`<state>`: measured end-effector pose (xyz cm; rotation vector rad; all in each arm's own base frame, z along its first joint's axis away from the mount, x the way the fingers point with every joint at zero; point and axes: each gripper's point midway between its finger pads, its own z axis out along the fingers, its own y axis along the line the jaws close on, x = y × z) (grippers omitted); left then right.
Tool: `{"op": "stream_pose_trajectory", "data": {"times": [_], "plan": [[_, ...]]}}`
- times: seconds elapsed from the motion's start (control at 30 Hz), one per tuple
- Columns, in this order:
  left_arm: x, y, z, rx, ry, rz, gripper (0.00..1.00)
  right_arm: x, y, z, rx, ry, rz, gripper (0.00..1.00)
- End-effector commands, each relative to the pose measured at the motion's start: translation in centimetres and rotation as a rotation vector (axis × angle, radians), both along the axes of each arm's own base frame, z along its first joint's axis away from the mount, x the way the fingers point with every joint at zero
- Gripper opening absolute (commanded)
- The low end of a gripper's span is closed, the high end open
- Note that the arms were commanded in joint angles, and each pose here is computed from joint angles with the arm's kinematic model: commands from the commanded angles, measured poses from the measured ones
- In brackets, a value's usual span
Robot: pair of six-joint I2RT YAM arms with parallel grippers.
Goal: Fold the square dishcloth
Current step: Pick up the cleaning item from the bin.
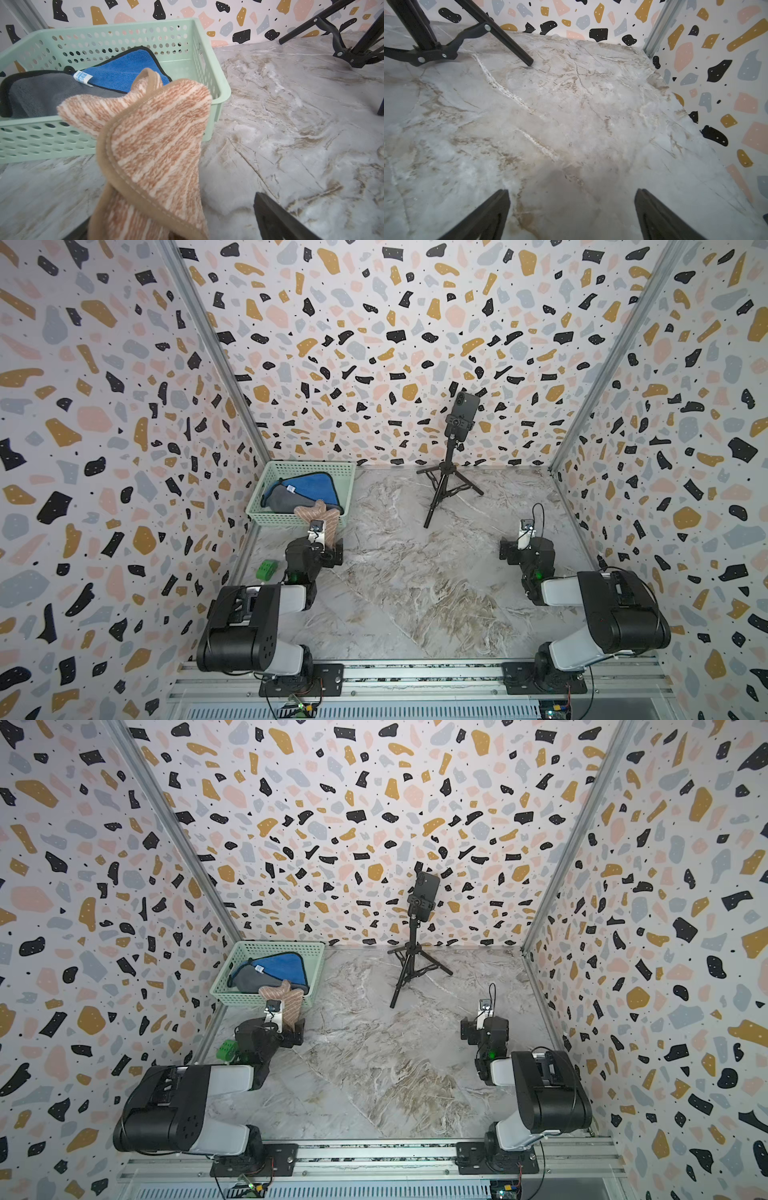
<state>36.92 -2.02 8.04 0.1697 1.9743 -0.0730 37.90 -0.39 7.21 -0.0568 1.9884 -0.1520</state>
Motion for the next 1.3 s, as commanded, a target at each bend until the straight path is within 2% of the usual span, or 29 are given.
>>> {"op": "stream_pose_trajectory", "data": {"times": [0.0,0.37,0.43,0.5,0.53,0.6,0.67,0.77,0.8,0.87,0.9,0.97,1.0,1.03,1.1,1.27], "plan": [[0.9,0.0,1.8,-0.006,-0.054,0.004,1.00,0.6,0.2,1.1,-0.001,-0.025,0.008,1.00],[0.9,0.1,1.9,-0.007,-0.059,0.010,1.00,0.5,0.1,1.2,-0.003,-0.032,0.002,1.00],[0.9,0.4,2.4,-0.018,-0.054,0.029,1.00,0.4,-0.6,2.1,-0.034,-0.039,-0.055,1.00],[0.7,0.4,4.3,-0.012,0.027,0.017,1.00,0.7,-0.3,5.3,-0.095,-0.025,-0.094,1.00],[0.7,-0.1,6.2,0.016,0.047,-0.026,1.00,0.4,0.3,5.9,-0.100,0.026,-0.088,1.00],[0.5,-0.7,10.5,0.049,0.065,-0.082,1.00,-0.1,2.1,9.4,0.081,0.016,-0.081,1.00],[-0.4,-1.6,13.6,0.079,0.095,-0.159,1.00,-0.6,4.9,12.0,0.277,-0.039,0.029,1.00],[-1.2,-2.7,16.9,0.073,0.143,-0.237,0.99,-1.3,8.6,16.1,0.594,-0.176,0.190,1.00],[-1.2,-2.8,17.8,0.073,0.156,-0.248,0.99,-1.9,9.0,16.8,0.694,-0.185,0.204,1.00],[-0.8,-2.8,18.6,0.080,0.184,-0.255,0.99,-2.8,9.6,18.4,0.780,-0.264,0.270,1.00],[-0.2,-2.6,18.4,0.090,0.206,-0.252,0.98,-2.9,10.4,18.8,0.783,-0.263,0.320,1.00],[1.1,-2.1,17.6,0.116,0.251,-0.242,0.95,-2.2,12.0,17.3,0.725,-0.078,0.316,1.00],[1.7,-1.8,16.8,0.129,0.282,-0.233,0.93,-2.3,12.6,15.8,0.643,0.012,0.277,1.00],[2.4,-1.5,16.0,0.140,0.314,-0.225,0.92,-2.6,13.3,14.7,0.544,0.051,0.247,1.00],[3.5,-1.2,14.3,0.156,0.368,-0.225,0.87,-3.6,14.6,13.4,0.425,0.081,0.223,1.00],[5.9,-1.1,9.5,0.128,0.517,-0.224,0.76,-5.8,18.7,10.1,0.294,0.178,0.274,0.96]]}}
